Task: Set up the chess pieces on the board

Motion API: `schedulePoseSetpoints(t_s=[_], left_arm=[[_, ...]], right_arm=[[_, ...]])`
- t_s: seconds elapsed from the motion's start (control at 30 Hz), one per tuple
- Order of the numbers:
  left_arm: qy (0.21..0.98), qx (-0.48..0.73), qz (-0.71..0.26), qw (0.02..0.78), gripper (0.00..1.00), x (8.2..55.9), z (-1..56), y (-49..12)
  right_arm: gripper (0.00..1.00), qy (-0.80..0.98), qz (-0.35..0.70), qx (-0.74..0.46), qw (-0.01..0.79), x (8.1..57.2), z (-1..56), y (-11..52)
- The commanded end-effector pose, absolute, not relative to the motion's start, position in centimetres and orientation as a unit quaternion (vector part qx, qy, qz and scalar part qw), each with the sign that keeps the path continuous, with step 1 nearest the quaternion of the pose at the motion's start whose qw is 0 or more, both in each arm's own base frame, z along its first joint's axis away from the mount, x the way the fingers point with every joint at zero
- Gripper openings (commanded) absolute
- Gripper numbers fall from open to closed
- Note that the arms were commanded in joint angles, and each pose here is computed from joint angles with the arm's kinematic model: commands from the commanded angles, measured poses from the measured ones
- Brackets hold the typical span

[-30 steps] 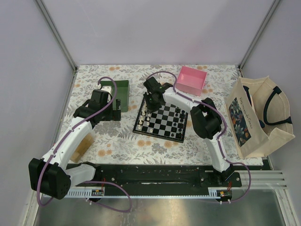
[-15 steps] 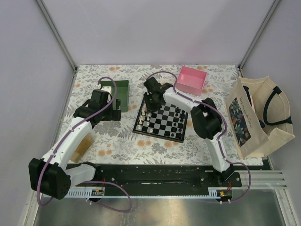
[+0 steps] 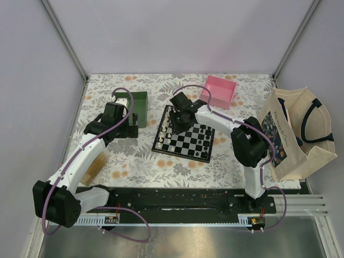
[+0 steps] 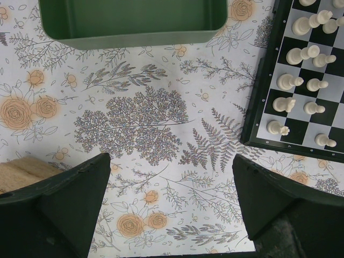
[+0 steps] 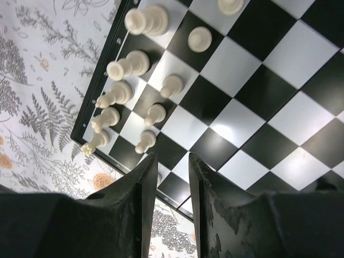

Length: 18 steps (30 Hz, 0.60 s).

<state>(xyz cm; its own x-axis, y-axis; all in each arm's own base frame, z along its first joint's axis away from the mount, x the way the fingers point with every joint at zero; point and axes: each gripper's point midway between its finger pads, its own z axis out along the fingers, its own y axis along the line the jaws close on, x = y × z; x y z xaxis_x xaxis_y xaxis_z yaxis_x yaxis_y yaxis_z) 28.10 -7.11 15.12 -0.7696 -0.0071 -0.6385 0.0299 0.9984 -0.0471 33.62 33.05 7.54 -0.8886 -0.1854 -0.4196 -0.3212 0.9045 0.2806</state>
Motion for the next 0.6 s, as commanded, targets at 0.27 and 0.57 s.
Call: schedulePoseSetpoints(t_s=[0.27,0.57], left_arm=[[0.933,0.009,-0.036,0.358,0.99,28.8,16.2,-7.4],[0.933,0.009,-0.037,0.358,0.99,28.8,16.2,-7.4]], right_arm=[[0.4,0.947,0.208,-0.173,0.173,28.9,7.9,36.1],[0.4,0.954,0.187,-0.18,0.151,27.4,6.6,35.3]])
